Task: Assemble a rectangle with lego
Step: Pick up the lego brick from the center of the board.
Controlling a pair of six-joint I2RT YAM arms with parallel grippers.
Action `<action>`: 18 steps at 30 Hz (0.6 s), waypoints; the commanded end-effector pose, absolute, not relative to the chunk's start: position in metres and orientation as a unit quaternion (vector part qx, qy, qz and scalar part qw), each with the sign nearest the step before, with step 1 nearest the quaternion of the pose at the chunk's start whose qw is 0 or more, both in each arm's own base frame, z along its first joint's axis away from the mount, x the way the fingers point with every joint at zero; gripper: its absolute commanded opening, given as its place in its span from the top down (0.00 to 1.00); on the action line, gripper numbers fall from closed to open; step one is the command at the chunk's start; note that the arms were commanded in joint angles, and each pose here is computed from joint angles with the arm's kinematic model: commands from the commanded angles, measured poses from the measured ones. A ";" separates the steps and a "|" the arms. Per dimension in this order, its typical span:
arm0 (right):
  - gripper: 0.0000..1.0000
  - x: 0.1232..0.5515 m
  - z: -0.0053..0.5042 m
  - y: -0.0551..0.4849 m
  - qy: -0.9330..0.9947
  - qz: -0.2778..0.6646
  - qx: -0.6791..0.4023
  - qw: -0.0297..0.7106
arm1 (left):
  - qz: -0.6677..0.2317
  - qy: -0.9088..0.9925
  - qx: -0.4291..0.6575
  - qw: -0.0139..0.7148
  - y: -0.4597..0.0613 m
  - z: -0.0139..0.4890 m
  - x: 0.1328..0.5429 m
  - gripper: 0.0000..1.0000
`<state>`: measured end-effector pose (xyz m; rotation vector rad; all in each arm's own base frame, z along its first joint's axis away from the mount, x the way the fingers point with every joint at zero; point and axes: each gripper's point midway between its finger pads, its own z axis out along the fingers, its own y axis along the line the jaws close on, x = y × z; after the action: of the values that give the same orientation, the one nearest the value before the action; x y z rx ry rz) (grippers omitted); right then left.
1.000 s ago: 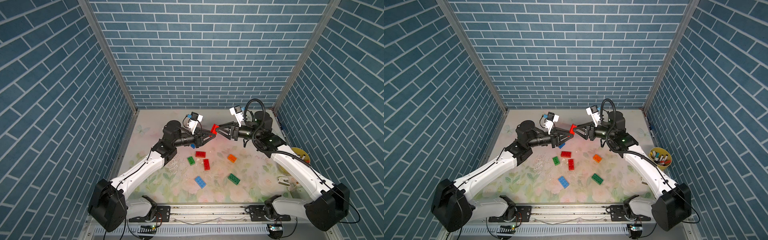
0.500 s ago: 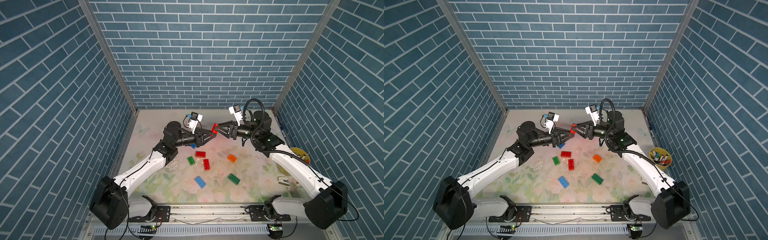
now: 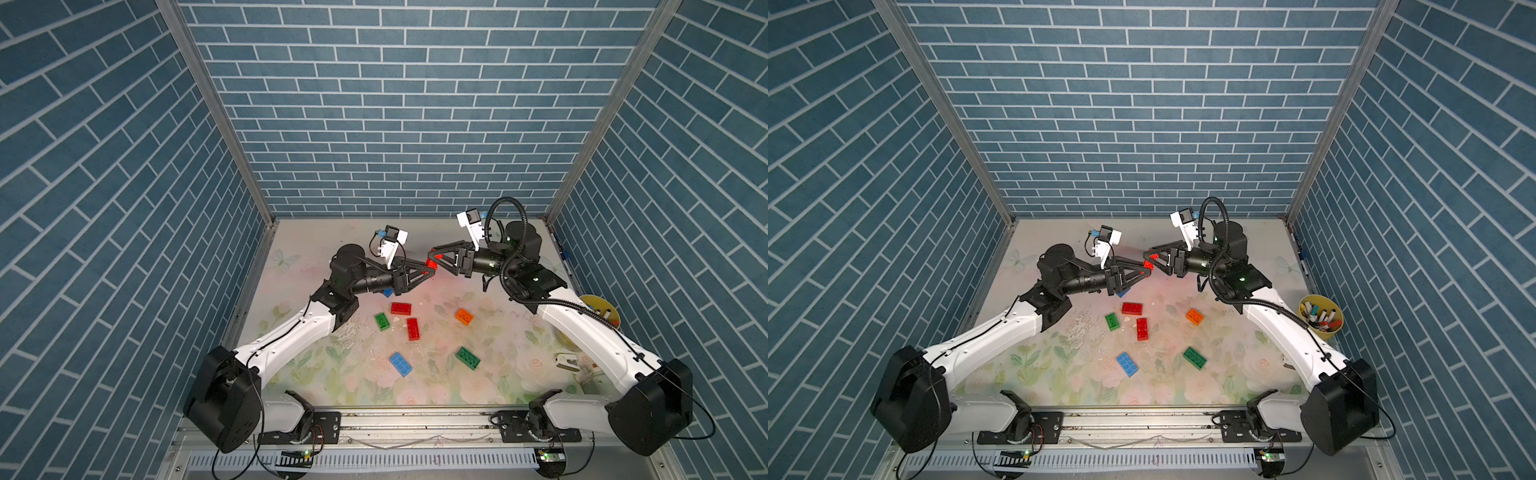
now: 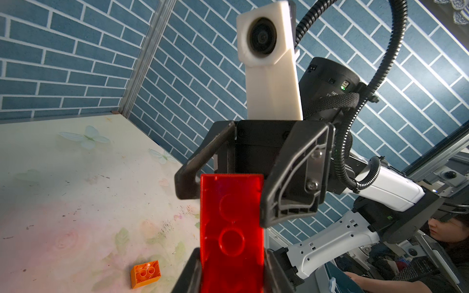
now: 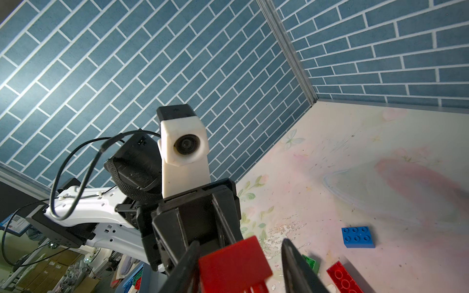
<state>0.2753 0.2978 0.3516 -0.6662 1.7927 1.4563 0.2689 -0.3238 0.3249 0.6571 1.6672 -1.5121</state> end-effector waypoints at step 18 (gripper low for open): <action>0.73 0.288 0.352 0.297 0.708 0.552 -0.233 0.373 | -0.605 0.626 0.283 0.403 -0.332 0.342 0.261 0.95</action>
<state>0.2764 0.2977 0.3518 -0.6496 1.8002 1.4615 0.2688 -0.3279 0.3218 0.6642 1.6678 -1.5191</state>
